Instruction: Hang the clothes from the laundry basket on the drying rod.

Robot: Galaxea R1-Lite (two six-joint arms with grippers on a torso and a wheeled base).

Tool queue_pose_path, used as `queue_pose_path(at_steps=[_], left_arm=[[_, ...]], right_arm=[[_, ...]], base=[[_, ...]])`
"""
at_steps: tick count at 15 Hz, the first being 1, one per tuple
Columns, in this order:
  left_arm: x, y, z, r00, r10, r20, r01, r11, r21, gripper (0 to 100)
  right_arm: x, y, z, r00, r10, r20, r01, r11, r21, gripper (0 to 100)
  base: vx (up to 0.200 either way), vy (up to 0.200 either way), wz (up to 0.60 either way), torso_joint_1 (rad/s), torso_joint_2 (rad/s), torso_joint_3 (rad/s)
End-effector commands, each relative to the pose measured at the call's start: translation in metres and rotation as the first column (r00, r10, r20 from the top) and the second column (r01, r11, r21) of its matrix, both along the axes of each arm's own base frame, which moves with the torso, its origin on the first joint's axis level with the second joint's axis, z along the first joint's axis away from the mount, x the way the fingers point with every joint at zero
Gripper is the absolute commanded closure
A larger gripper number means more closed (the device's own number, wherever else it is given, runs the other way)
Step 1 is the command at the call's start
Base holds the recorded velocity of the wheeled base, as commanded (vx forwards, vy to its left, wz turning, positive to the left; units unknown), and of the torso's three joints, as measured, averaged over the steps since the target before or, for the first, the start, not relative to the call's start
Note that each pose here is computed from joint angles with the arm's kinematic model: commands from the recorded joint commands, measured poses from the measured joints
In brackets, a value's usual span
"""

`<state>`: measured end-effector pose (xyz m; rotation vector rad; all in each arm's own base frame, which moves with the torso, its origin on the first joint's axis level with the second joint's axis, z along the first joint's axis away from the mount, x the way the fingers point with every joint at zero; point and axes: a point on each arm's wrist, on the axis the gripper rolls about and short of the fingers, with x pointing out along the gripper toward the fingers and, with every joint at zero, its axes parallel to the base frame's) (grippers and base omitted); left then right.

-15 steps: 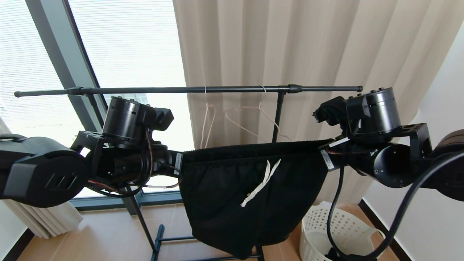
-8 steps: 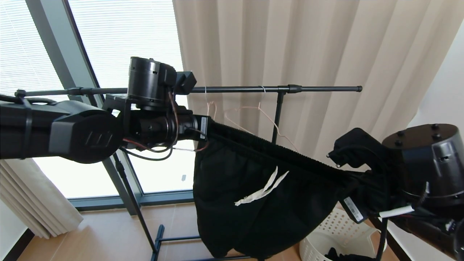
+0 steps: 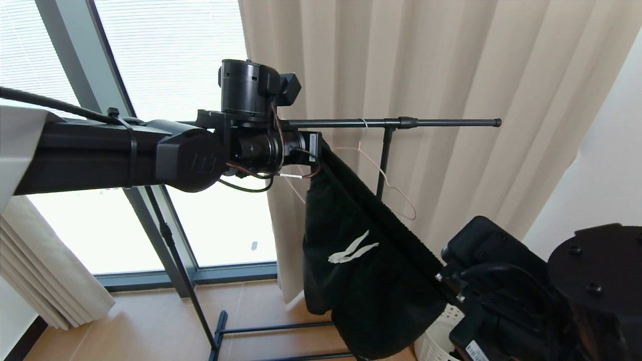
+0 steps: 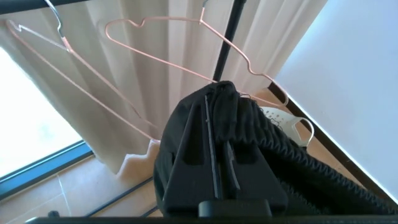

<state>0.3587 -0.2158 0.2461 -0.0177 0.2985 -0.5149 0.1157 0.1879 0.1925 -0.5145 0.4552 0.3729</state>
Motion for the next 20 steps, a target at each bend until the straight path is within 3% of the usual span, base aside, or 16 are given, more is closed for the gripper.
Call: queue_pose_path(at_steps=[1, 4, 7, 8, 11, 14, 15, 16, 18, 20], left_arm=[[0.005, -0.007, -0.005, 1.0, -0.01, -0.002, 0.01, 1.0, 0.0, 100], [0.006, -0.014, -0.009, 1.0, -0.019, -0.008, 0.019, 1.0, 0.003, 100], [0.006, -0.014, -0.006, 1.0, -0.021, -0.001, 0.021, 1.0, -0.001, 100], [0.005, -0.014, -0.007, 1.0, -0.021, -0.003, 0.021, 1.0, 0.001, 100], [-0.001, -0.009, -0.005, 1.0, -0.016, -0.011, 0.016, 1.0, 0.009, 100], [-0.02, 0.012, 0.008, 1.0, -0.003, -0.002, 0.003, 1.0, 0.022, 100], [-0.028, 0.02, 0.009, 1.0, 0.001, -0.005, -0.001, 0.999, 0.038, 100], [-0.036, 0.034, 0.01, 1.0, 0.004, 0.007, -0.004, 0.996, 0.091, 100], [-0.057, 0.054, 0.005, 1.0, 0.005, -0.001, -0.004, 0.988, 0.156, 100], [-0.075, 0.063, -0.007, 0.999, 0.001, -0.042, 0.007, 0.982, 0.191, 100]], right_arm=[[-0.011, 0.036, -0.006, 0.998, 0.057, -0.04, -0.054, 0.997, 0.06, 100], [-0.01, 0.061, 0.0, 0.996, 0.036, -0.077, -0.021, 0.982, 0.189, 100], [-0.007, 0.069, 0.017, 0.997, 0.008, -0.081, 0.018, 0.951, 0.309, 100], [-0.005, 0.068, 0.018, 0.997, 0.0, -0.081, 0.026, 0.948, 0.316, 100], [0.006, 0.059, 0.012, 0.995, -0.048, -0.085, 0.069, 0.961, 0.267, 100], [0.036, 0.034, 0.003, 0.984, -0.162, -0.078, 0.173, 0.972, 0.158, 100], [0.046, 0.027, 0.003, 0.979, -0.193, -0.067, 0.2, 0.971, 0.129, 100], [0.057, 0.018, 0.002, 0.969, -0.241, -0.059, 0.246, 0.962, 0.114, 100], [0.077, 0.008, 0.005, 0.949, -0.313, -0.045, 0.316, 0.941, 0.123, 100], [0.088, 0.013, 0.007, 0.944, -0.328, -0.032, 0.329, 0.932, 0.151, 100]], base=[[0.0, 0.0, 0.0, 0.0, 0.0, 0.0], [0.0, 0.0, 0.0, 0.0, 0.0, 0.0], [0.0, 0.0, 0.0, 0.0, 0.0, 0.0], [0.0, 0.0, 0.0, 0.0, 0.0, 0.0], [0.0, 0.0, 0.0, 0.0, 0.0, 0.0], [0.0, 0.0, 0.0, 0.0, 0.0, 0.0], [0.0, 0.0, 0.0, 0.0, 0.0, 0.0], [0.0, 0.0, 0.0, 0.0, 0.0, 0.0], [0.0, 0.0, 0.0, 0.0, 0.0, 0.0], [0.0, 0.0, 0.0, 0.0, 0.0, 0.0]])
